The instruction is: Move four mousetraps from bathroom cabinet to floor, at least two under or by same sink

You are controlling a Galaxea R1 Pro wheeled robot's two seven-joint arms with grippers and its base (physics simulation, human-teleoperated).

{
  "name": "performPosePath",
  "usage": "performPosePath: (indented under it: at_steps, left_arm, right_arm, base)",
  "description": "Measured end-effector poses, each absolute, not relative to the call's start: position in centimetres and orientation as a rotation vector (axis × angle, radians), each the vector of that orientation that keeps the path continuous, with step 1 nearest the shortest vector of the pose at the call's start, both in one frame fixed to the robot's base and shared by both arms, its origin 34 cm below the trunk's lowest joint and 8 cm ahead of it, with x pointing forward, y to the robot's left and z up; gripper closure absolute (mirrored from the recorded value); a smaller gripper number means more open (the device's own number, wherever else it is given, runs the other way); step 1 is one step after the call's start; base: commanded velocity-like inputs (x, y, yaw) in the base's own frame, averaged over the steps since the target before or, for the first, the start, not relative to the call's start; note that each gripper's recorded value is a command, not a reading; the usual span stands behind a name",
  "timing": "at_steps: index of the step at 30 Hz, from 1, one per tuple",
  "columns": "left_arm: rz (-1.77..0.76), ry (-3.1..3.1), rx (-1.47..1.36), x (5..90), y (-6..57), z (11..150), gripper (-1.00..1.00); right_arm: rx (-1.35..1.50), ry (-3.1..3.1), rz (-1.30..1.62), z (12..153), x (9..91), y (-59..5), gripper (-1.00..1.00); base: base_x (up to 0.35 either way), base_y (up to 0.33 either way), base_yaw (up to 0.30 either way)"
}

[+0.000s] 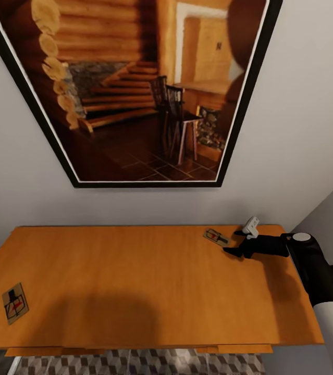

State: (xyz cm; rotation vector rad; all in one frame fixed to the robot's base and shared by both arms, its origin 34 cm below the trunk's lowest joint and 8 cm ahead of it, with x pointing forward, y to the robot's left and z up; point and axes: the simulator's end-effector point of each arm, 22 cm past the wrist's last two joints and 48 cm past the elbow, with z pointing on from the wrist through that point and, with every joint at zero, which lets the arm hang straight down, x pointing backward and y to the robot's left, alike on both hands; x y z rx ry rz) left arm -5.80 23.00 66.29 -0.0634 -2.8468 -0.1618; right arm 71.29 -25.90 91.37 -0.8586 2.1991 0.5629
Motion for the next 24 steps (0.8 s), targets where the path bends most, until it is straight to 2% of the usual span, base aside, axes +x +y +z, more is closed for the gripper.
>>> performPosePath:
  at_steps: [11,24]
  left_arm:
    - [-0.162,-2.845,-0.063,-5.85,23.00,66.32,-1.00]
    - [-0.162,-2.845,-0.063,-5.86,23.00,66.32,-1.00]
  right_arm:
    - [-0.859,2.201,0.563,91.26,71.27,-25.89,-1.00]
    - [-0.860,2.201,0.562,91.24,71.27,-25.91,-1.00]
  base:
    - [0.003,0.006,0.000]
    - [0.063,0.000,0.000]
